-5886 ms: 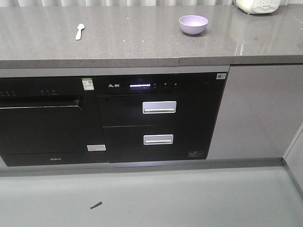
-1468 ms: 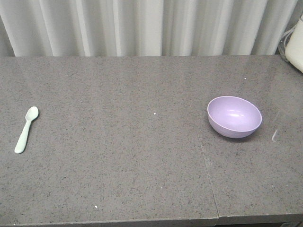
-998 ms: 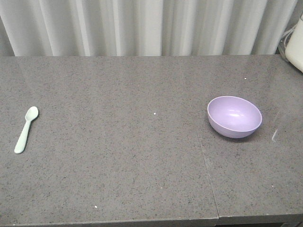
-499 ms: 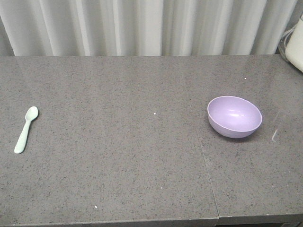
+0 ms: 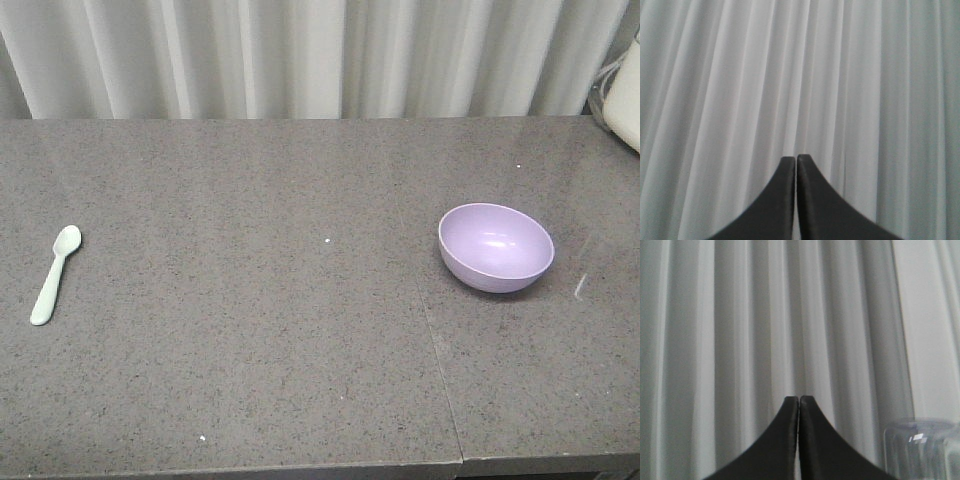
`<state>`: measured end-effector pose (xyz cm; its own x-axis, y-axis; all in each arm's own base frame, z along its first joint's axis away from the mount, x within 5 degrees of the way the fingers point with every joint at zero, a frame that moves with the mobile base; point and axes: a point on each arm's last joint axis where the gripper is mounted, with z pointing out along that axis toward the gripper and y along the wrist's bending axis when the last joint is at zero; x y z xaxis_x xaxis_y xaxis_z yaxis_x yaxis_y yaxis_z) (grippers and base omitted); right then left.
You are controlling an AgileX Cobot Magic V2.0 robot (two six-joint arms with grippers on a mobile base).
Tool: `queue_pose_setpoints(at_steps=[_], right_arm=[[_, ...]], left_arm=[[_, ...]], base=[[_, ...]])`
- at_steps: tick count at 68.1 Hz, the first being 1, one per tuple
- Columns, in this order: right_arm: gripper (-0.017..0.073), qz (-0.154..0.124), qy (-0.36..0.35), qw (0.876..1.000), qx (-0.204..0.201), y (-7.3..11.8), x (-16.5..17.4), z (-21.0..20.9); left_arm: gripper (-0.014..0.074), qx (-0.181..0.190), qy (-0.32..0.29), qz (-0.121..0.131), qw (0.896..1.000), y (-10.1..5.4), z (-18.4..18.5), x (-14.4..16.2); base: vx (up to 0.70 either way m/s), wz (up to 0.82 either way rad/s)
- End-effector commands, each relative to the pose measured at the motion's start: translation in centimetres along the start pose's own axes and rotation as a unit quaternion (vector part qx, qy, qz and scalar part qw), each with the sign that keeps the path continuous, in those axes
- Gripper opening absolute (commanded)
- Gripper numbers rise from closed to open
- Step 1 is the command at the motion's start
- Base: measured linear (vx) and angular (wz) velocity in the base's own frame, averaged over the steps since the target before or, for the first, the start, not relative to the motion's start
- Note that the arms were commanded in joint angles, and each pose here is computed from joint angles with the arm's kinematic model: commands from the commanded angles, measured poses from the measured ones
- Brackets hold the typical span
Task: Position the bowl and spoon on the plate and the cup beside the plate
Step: 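Raise both arms over the counter toward the spoon and bowl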
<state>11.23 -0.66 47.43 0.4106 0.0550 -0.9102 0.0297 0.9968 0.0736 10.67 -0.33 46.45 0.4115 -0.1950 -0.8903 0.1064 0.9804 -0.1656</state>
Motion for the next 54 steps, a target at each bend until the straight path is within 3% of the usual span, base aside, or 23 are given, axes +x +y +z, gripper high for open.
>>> queue_pose_setpoints(at_steps=[1, 8, 19, 26, 36, 41, 54], right_arm=[[-0.0006, 0.016, 0.098, 0.995, -0.017, 0.5, 0.5, 3.7], [-0.0006, 0.011, 0.155, 0.988, -0.018, 0.4, 2.7, 6.5], [-0.0006, 0.017, 0.236, 0.971, -0.020, 0.3, 6.4, 8.4], [-0.0002, 0.016, 0.272, 0.962, -0.022, 0.3, 7.8, 9.0], [0.0069, -0.033, 0.309, 0.950, -0.027, 0.0, 9.4, 9.4], [0.0161, -0.046, 0.316, 0.947, -0.026, -0.1, 9.9, 9.7], [0.0484, -0.054, 0.349, 0.935, -0.027, -0.2, 11.6, 10.3]], left_arm=[[-0.0006, -0.006, 0.079, -0.003, 0.997, -0.3, 5.0, 0.0], [-0.0006, -0.002, 0.148, -0.003, 0.989, -0.6, 8.5, 1.7], [-0.0006, -0.011, 0.202, -0.007, 0.979, 0.0, 11.7, 6.1], [-0.0005, -0.015, 0.217, -0.006, 0.976, 0.2, 12.3, 7.2], [0.0039, -0.017, 0.255, 0.004, 0.967, 0.3, 12.2, 8.1], [0.0104, -0.013, 0.278, 0.040, 0.960, 0.5, 12.4, 9.1], [0.0457, -0.018, 0.311, 0.039, 0.949, 0.9, 13.8, 12.0]], base=[[0.00, 0.00], [0.00, 0.00], [0.00, 0.00], [0.00, 0.00], [0.00, 0.00], [0.00, 0.00], [0.00, 0.00]])
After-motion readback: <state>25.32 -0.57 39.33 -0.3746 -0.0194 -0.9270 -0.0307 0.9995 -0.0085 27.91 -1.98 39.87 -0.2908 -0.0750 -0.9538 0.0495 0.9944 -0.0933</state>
